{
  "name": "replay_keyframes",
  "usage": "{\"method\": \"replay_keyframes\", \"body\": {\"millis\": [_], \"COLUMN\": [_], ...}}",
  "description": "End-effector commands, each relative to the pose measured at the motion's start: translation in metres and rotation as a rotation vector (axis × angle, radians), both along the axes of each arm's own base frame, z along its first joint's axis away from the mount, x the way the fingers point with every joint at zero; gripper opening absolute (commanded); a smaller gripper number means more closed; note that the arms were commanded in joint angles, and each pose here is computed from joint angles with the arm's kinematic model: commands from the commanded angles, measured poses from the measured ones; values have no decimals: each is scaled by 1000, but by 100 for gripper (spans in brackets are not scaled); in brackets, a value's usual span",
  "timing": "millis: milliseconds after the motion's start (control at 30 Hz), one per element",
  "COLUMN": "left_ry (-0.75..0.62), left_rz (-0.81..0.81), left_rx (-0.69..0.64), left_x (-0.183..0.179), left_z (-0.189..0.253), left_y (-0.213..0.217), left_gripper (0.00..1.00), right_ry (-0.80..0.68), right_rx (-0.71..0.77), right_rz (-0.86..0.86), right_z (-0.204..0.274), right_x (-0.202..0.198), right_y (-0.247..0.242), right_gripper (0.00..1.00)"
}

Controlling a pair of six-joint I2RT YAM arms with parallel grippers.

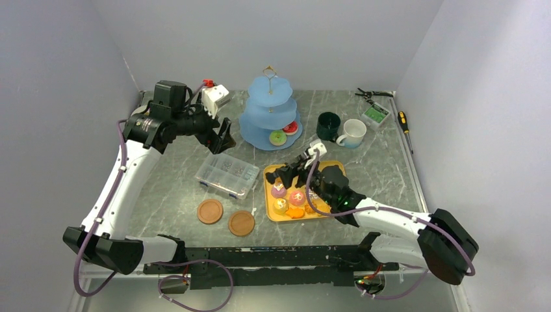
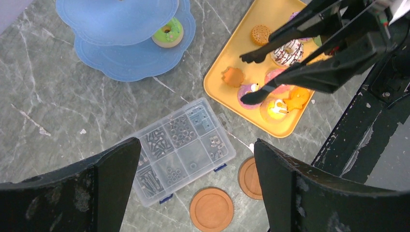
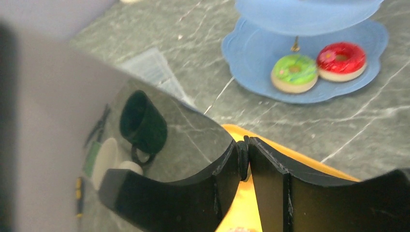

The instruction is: Serve the afternoon tea

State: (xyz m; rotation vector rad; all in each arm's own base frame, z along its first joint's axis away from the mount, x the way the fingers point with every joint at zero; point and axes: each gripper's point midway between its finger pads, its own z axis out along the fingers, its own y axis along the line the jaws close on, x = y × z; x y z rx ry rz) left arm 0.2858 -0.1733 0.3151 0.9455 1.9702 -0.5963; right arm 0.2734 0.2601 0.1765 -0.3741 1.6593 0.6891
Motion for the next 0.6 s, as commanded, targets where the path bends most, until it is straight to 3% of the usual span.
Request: {"method": "replay_keyframes", "body": {"millis": [0,400,567], "left_ry": [-42,-49,-51], "left_rz": [-2,4,5], "left_rx": [-30,-32,-30], "left_x": [-2,-4,-2], "left_z": [14,18,18], "left_y": [-1,0,0], "left_gripper": [93,93,93], "right_ry": [23,66,76], "right_rx": [-31,-104,-109], "right_rz": [4,60,77], "right_z": [-8,-35,-41], "right_x": [-13,-24,-29], "right_y": [4,20,23], "right_gripper": [75,70,63]}}
